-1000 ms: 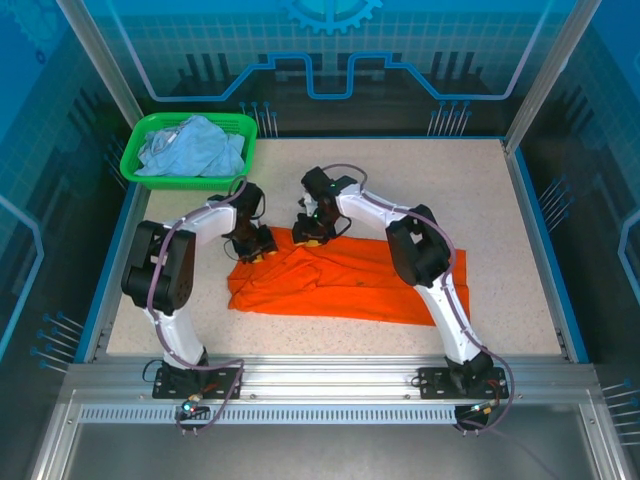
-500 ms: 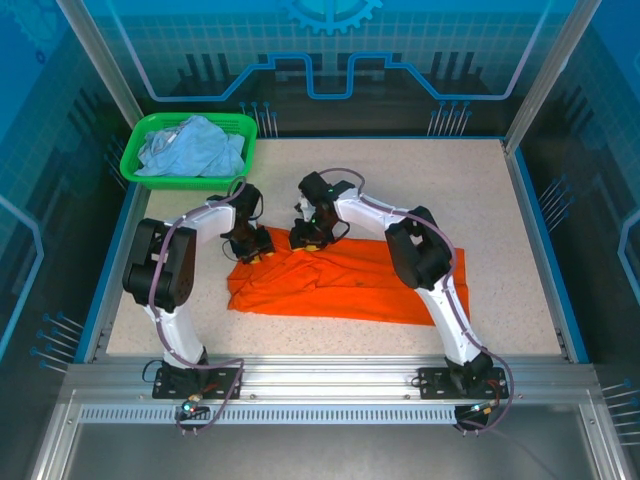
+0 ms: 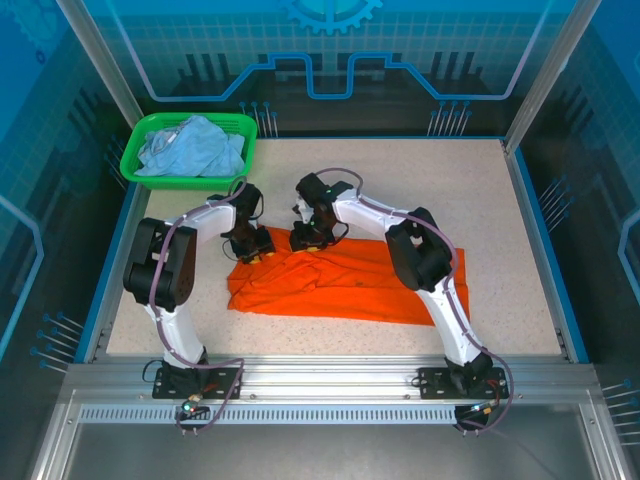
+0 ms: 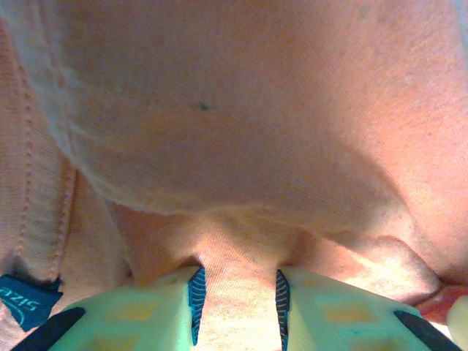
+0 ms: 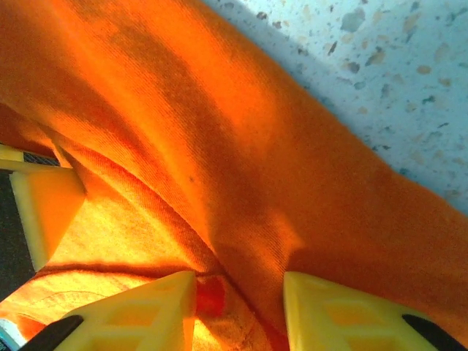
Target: Fold and stack the t-shirts
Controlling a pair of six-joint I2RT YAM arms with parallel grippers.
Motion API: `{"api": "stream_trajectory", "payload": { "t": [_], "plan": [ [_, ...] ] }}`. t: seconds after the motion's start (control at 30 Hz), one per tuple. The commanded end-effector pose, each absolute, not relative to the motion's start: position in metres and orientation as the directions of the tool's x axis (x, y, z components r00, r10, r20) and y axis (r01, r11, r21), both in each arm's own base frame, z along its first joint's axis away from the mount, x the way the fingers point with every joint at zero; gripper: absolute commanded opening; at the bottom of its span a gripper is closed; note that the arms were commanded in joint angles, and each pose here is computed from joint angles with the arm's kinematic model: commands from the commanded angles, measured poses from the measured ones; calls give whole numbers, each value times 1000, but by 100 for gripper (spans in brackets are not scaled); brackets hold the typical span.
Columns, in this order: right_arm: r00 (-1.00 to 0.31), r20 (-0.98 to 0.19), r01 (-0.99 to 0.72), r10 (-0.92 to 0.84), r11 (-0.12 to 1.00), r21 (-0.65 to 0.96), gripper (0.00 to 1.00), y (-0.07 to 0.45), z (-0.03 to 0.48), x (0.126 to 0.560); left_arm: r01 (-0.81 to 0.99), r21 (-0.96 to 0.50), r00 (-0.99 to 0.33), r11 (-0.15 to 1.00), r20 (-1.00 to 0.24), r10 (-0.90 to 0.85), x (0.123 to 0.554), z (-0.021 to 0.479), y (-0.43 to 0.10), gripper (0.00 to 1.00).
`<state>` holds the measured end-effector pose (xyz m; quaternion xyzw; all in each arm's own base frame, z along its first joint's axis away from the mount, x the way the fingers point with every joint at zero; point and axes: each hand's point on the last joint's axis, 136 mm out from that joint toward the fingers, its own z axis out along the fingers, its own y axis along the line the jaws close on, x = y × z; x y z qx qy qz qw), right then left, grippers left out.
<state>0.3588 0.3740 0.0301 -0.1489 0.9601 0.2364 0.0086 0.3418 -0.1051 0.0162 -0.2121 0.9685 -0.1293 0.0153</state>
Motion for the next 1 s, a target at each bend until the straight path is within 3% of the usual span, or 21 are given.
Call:
{"api": "stream_trajectory", "payload": {
  "t": [0.0, 0.27, 0.73, 0.97],
  "plan": [
    [-930, -137, -366, -341, 831, 419, 37, 383, 54, 351, -414, -184, -910, 891, 64, -410, 330, 6, -94, 36],
    [-911, -211, -410, -354, 833, 372, 40, 385, 71, 357, -410, -183, -912, 893, 66, -405, 329, 6, -94, 37],
    [-900, -173, -435, -399, 820, 372, 34, 391, 63, 347, -410, -181, -912, 894, 69, -404, 330, 5, -94, 37],
    [-899, -175, -437, -400, 831, 344, 38, 386, 59, 349, -406, -180, -914, 896, 70, -400, 329, 4, -94, 38]
  ]
}}
